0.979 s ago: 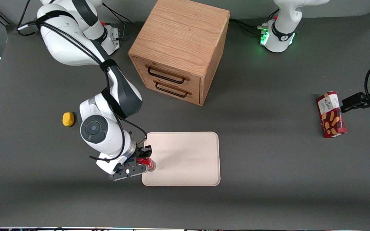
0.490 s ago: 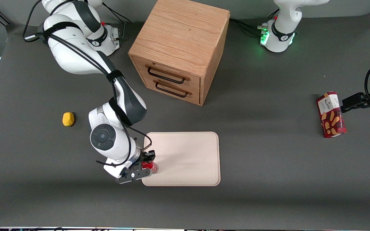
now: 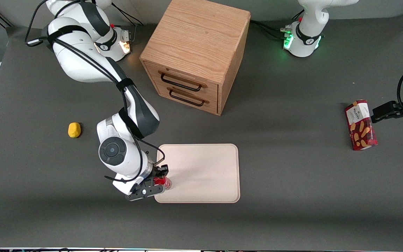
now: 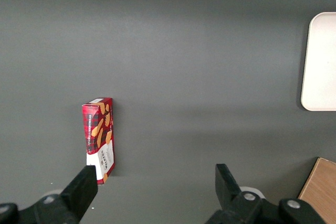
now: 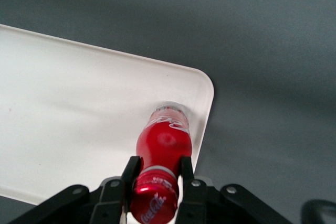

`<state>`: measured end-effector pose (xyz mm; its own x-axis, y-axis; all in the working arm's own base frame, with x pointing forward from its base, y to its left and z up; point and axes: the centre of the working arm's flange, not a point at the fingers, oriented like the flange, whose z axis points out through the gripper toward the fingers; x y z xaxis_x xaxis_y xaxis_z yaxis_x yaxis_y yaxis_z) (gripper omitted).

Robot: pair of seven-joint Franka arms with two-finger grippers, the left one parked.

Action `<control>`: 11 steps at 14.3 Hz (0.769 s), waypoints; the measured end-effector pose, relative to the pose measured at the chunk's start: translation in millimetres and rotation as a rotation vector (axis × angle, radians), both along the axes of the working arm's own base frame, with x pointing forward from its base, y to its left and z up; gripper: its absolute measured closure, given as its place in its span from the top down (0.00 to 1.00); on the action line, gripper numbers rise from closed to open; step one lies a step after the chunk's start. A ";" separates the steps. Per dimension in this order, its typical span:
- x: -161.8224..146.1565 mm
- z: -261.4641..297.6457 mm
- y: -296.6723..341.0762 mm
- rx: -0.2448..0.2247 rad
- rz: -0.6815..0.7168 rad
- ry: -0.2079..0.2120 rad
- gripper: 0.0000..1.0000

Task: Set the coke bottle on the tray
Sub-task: 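Lower the bottle onto the tray's edge and open the right gripper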

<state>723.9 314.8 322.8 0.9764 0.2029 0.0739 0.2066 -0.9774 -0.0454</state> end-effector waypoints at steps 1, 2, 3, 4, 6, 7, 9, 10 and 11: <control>0.6 -2.2 0.2 0.002 -0.003 -0.003 0.36; 0.9 -4.8 0.4 0.003 -0.006 -0.003 0.39; 1.0 -7.2 0.4 0.002 -0.009 0.000 0.40; 1.1 -7.8 0.5 0.003 -0.010 -0.001 0.46; 3.2 -6.4 -0.1 -0.011 -0.003 -0.026 0.65; 4.2 -6.4 -0.4 -0.019 0.000 -0.039 0.74; 5.3 -8.3 -0.2 -0.022 0.002 -0.050 0.95; 5.4 -8.9 -0.2 -0.022 0.003 -0.051 1.00; 5.4 -9.0 -0.1 -0.022 0.003 -0.051 1.00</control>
<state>729.3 314.7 313.8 0.9709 0.2076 0.1193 0.2106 -0.9775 -0.0131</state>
